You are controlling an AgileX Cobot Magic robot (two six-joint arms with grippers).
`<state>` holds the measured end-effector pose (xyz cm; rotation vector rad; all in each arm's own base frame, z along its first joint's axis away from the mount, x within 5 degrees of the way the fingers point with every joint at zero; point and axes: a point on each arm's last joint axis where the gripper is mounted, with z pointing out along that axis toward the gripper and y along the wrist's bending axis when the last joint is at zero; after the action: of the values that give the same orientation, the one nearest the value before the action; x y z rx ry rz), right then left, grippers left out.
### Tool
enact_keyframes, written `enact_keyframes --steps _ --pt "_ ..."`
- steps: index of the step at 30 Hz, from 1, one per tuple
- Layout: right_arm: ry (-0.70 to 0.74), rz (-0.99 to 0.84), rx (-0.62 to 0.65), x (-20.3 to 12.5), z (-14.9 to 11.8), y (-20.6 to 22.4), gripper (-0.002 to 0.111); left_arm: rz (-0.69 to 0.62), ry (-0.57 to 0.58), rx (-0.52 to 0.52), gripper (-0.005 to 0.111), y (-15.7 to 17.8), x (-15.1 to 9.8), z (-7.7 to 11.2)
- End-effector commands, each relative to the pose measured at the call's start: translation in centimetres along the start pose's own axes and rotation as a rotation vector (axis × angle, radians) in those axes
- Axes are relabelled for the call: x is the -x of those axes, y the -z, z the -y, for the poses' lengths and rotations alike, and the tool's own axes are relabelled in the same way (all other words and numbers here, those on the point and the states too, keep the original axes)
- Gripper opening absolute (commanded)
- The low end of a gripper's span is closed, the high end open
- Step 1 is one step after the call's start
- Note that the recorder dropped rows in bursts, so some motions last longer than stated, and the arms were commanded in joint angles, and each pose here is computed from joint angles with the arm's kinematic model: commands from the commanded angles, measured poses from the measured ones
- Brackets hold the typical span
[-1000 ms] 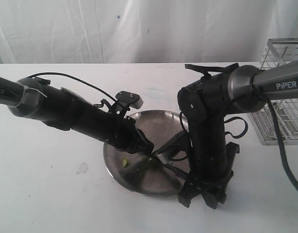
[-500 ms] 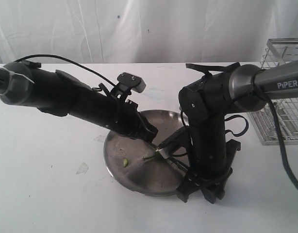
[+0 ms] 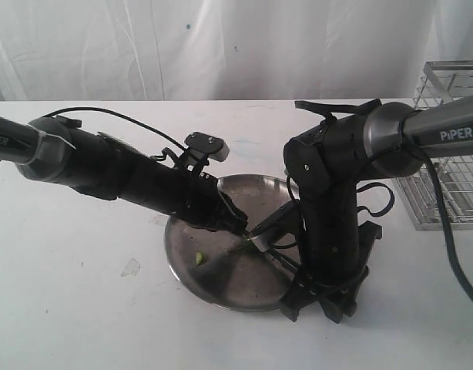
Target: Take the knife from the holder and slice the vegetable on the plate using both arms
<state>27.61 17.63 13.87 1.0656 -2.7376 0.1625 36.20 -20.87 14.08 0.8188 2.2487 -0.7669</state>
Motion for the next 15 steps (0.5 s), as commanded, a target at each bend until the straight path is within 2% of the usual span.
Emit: enact_keyframes --steps 1,8,15 --pt "-0.011 0.007 -0.006 0.0 0.3 0.2 0.000 0.026 -0.014 -0.015 0.000 -0.3 0.5 0.1" --pt "-0.011 0.009 -0.007 0.0 0.4 0.2 0.000 0.042 -0.013 -0.022 0.000 -0.3 1.0 0.1" --pt "-0.011 0.009 -0.007 0.0 0.4 0.2 0.000 -0.004 0.018 -0.081 0.000 -1.8 -0.5 -0.1"
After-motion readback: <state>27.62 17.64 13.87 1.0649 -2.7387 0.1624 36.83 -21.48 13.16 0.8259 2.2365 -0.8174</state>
